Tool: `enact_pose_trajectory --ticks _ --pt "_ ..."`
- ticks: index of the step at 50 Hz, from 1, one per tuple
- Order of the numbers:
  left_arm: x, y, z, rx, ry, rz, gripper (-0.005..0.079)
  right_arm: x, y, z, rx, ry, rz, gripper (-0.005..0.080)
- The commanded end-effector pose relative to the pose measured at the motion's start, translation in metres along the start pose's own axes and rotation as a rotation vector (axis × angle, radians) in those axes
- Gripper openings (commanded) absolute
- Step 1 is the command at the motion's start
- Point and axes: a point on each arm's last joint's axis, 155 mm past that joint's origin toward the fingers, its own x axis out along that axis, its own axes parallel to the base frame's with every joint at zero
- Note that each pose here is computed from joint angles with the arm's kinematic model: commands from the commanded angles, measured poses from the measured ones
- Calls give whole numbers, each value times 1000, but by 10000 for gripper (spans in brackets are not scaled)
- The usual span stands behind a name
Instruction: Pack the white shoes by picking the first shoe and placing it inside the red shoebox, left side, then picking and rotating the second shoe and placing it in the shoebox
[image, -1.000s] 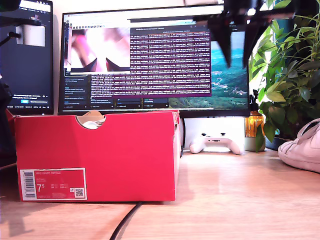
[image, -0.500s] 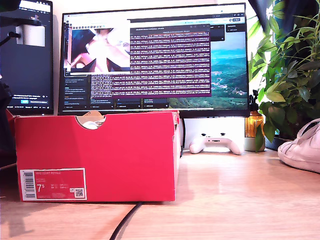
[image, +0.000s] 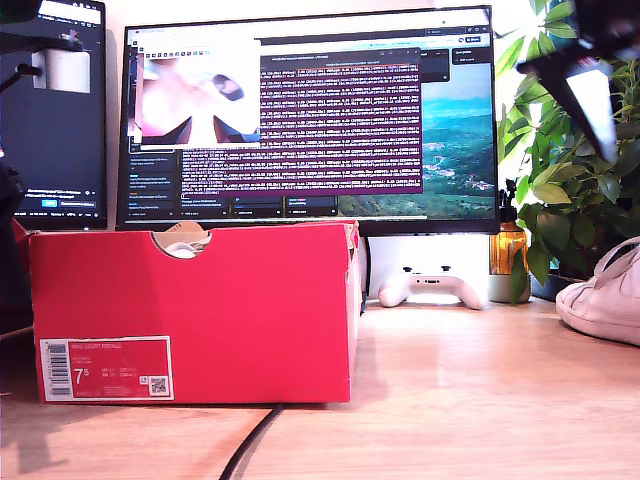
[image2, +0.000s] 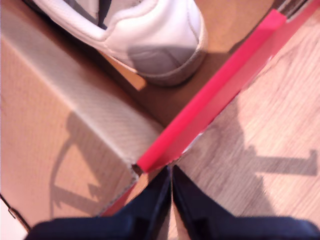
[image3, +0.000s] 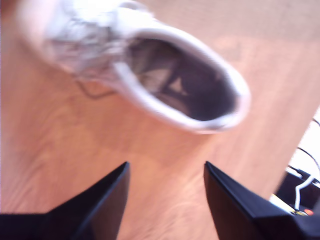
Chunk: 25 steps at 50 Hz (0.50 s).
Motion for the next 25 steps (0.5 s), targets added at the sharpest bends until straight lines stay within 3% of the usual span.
enact_pose_trajectory --ticks 1,11,25 --pt "3 -2 -2 -4 3 -5 -17 3 -7 2 16 3 -10 447" --pt "3 -2 -2 -4 3 -5 -17 9 -19 6 11 -6 -38 649" --pt "3 -2 -2 -4 3 -5 -17 31 -45 4 71 30 -128 651"
